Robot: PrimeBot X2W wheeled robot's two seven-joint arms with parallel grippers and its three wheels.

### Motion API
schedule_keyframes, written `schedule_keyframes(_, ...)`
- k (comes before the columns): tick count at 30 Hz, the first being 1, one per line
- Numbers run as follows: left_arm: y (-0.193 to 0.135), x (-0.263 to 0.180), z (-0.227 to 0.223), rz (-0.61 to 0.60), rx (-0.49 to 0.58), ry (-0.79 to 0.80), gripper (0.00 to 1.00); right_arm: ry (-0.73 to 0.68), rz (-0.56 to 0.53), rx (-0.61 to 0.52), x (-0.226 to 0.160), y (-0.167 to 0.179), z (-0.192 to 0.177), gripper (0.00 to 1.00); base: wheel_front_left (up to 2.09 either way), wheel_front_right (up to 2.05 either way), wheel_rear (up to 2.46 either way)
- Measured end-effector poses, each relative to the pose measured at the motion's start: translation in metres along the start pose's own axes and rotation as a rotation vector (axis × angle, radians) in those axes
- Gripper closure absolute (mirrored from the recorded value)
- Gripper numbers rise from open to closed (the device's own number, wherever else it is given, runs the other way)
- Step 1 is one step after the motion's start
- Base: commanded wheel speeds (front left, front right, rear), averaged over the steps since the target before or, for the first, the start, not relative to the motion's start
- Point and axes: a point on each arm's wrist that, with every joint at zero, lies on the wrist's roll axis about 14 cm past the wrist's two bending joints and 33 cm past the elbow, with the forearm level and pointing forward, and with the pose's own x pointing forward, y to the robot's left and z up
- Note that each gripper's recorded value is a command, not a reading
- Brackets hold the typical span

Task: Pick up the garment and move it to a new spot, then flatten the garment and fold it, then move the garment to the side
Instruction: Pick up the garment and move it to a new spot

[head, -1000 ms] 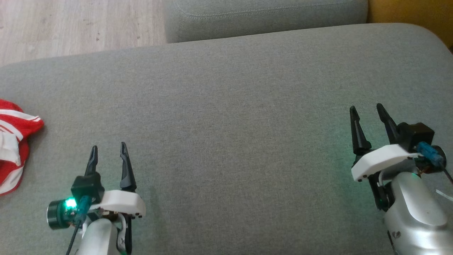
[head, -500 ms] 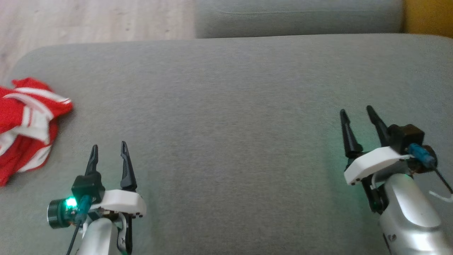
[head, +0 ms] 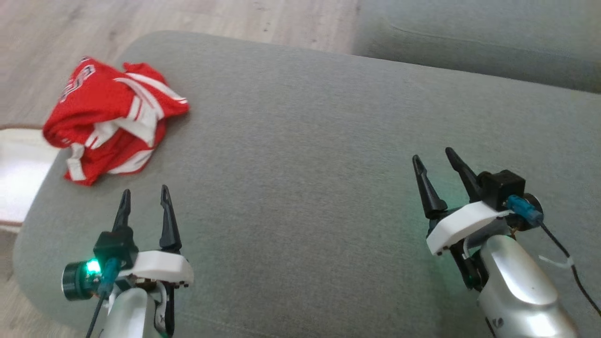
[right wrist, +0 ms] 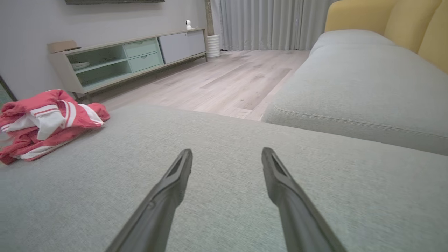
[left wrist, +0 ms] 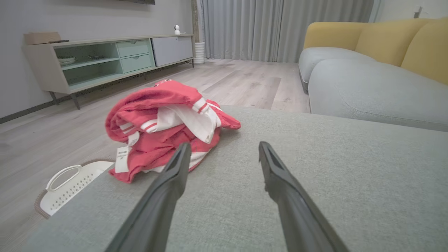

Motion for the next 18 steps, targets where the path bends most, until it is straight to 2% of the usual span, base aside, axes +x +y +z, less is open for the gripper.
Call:
schedule_keyframes(5,0.019,-0.007,0.0,0.051,-0.008,-0.002,0.0,0.005,0.047,-0.002,0.008,0.016,-0.001,0.0,0.0,0.0,0.0)
schedule_keyframes(11,0.024,-0.001,0.0,0.065,-0.004,0.004,0.0,0.037,0.053,0.004,0.007,0.015,-0.015,0.0,0.0,0.0,0.0)
schedule_keyframes(18,0.036,0.049,0.039,0.07,0.052,-0.072,0.0,0.086,0.032,-0.009,0.006,-0.011,-0.037,0.0,0.0,0.0,0.0)
